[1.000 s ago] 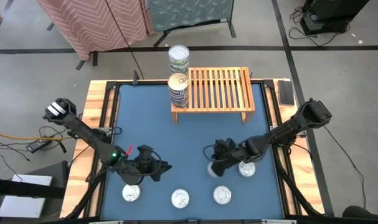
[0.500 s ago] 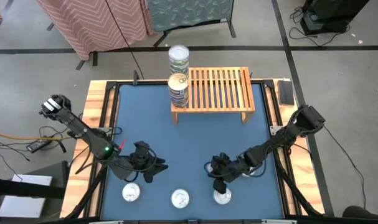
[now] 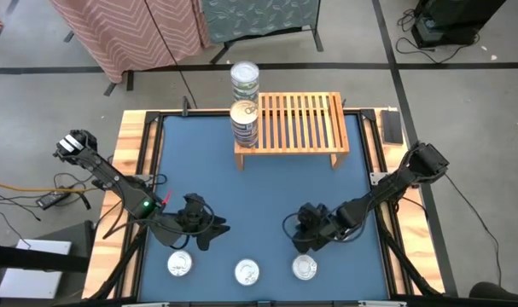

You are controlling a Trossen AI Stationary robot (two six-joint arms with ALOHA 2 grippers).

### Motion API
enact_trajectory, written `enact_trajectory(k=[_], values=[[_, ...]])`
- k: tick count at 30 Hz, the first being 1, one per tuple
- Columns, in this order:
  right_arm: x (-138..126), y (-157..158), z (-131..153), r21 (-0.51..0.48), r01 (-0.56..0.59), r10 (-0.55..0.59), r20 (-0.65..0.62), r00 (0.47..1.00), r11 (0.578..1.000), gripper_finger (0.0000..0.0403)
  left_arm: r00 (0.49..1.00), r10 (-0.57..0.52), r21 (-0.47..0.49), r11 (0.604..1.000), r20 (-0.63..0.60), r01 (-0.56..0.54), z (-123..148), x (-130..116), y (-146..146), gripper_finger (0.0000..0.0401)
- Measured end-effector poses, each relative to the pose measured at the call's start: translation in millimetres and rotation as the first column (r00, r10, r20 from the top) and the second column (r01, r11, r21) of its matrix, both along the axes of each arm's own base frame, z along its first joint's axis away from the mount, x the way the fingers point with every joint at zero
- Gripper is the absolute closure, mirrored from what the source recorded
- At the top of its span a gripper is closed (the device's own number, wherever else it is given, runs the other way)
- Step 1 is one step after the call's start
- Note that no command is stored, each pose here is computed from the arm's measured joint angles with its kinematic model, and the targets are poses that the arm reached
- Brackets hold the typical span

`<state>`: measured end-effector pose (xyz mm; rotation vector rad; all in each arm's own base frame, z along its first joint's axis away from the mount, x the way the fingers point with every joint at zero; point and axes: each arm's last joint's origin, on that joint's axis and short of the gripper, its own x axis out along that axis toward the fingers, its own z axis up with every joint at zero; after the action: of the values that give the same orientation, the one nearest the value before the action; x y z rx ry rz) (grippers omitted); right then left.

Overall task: Stack canned seafood by type on shelf
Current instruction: Adjust the dark green tuna can on the table, then put the dark blue tuna can on the shelf

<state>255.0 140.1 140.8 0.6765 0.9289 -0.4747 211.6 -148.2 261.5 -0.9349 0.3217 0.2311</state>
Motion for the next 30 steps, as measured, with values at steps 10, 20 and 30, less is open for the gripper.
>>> enact_trajectory(k=[10,20,30], values=[[8,3,57,-0.057,-0.245,0.252,0.206,0.946,0.968,0.0403,0.999,0.005,-0.017,1.000,0.037,-0.004,16,-12,11,0.0178],[84,-10,50,-0.232,-0.464,0.508,0.192,0.840,0.855,0.0403,0.992,0.022,0.072,0.997,0.127,-0.032,41,-29,27,0.0178],[152,38,11,-0.253,-0.706,0.750,0.204,0.629,0.661,0.0403,0.986,0.053,0.095,0.993,0.155,-0.068,47,-34,32,0.0178]])
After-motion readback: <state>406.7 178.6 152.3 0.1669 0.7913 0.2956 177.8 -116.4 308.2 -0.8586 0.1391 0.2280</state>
